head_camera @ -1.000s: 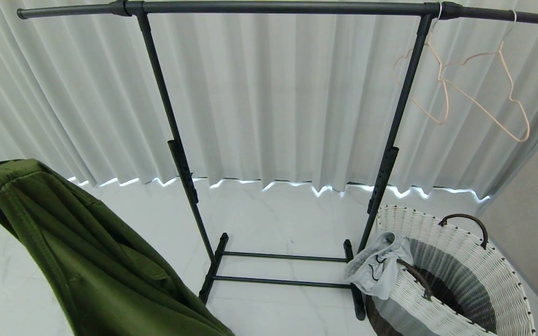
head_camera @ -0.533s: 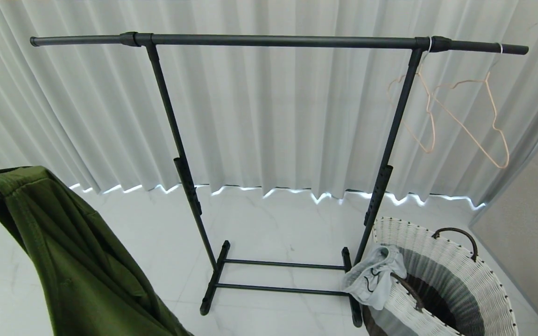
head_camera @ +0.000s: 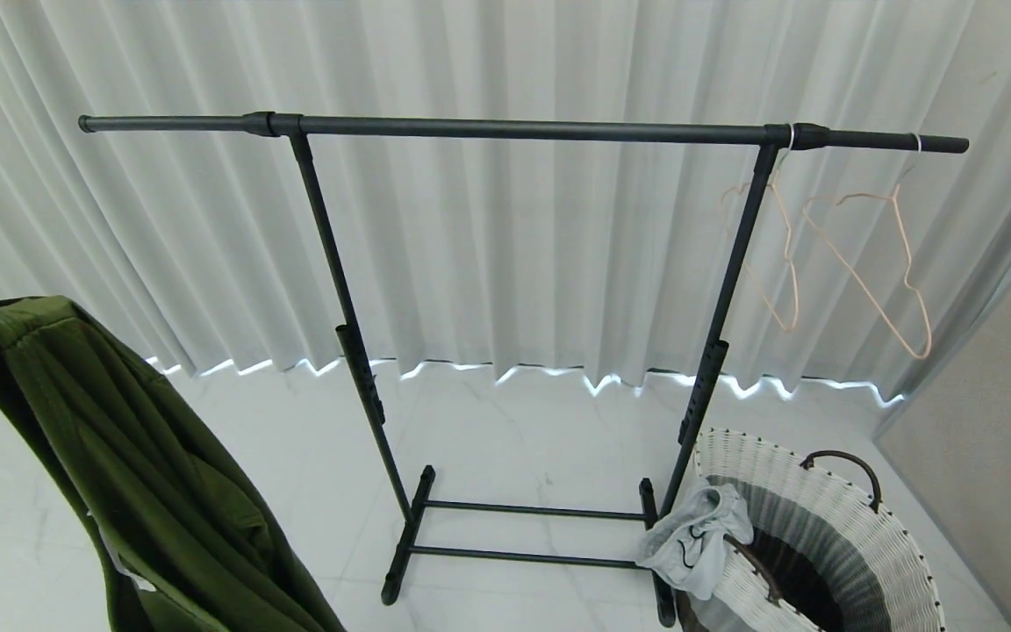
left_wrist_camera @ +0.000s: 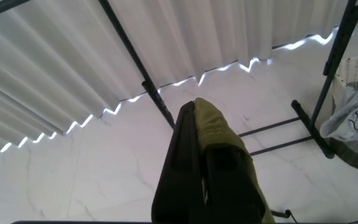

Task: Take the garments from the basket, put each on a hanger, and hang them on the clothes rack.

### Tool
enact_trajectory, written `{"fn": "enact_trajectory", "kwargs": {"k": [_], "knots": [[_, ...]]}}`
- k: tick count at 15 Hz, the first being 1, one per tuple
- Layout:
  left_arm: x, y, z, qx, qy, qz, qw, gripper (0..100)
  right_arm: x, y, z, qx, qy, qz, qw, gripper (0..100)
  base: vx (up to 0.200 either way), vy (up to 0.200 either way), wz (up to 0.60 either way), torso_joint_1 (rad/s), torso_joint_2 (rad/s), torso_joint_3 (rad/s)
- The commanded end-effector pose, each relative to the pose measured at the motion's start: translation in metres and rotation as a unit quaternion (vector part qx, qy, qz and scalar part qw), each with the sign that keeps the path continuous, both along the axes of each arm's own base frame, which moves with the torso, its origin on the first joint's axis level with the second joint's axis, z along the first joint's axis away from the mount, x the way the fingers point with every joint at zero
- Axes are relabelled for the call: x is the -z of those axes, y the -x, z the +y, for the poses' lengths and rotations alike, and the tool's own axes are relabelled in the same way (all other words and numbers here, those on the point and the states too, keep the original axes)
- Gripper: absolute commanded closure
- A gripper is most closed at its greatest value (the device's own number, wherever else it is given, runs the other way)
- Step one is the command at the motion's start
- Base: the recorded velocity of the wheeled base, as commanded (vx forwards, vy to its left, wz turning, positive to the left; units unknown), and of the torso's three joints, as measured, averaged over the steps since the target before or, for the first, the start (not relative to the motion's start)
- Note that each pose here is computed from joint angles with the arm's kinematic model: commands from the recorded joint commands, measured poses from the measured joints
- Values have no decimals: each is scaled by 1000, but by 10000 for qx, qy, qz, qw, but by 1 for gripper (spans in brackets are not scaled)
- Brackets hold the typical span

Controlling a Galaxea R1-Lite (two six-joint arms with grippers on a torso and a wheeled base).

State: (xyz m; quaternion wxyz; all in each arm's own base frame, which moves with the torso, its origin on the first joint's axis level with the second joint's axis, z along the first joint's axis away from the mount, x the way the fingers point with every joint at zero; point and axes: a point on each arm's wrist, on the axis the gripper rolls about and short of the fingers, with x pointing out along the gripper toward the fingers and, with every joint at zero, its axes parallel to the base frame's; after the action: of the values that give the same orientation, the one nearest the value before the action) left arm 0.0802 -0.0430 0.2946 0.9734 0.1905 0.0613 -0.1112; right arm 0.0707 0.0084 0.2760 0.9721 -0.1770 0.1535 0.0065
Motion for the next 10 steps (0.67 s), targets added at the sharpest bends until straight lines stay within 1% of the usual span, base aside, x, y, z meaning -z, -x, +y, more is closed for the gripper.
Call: {"fn": "enact_trajectory", "kwargs": {"k": [1,4,10], "knots": [[1,0,1,-22,-8,4,10000,100,0,0,0,18,3,-9,10000,0,0,0,0,36,-85,-46],[2,0,0,-13,-30,30,10000,100,-1,1,-1,21,41,-23,10000,0,0,0,0,0,0,0],[3,1,1,-5,-30,30,10000,100,0,2,-1,6,34,-37,10000,0,0,-200,0,10,-2,2]]}}
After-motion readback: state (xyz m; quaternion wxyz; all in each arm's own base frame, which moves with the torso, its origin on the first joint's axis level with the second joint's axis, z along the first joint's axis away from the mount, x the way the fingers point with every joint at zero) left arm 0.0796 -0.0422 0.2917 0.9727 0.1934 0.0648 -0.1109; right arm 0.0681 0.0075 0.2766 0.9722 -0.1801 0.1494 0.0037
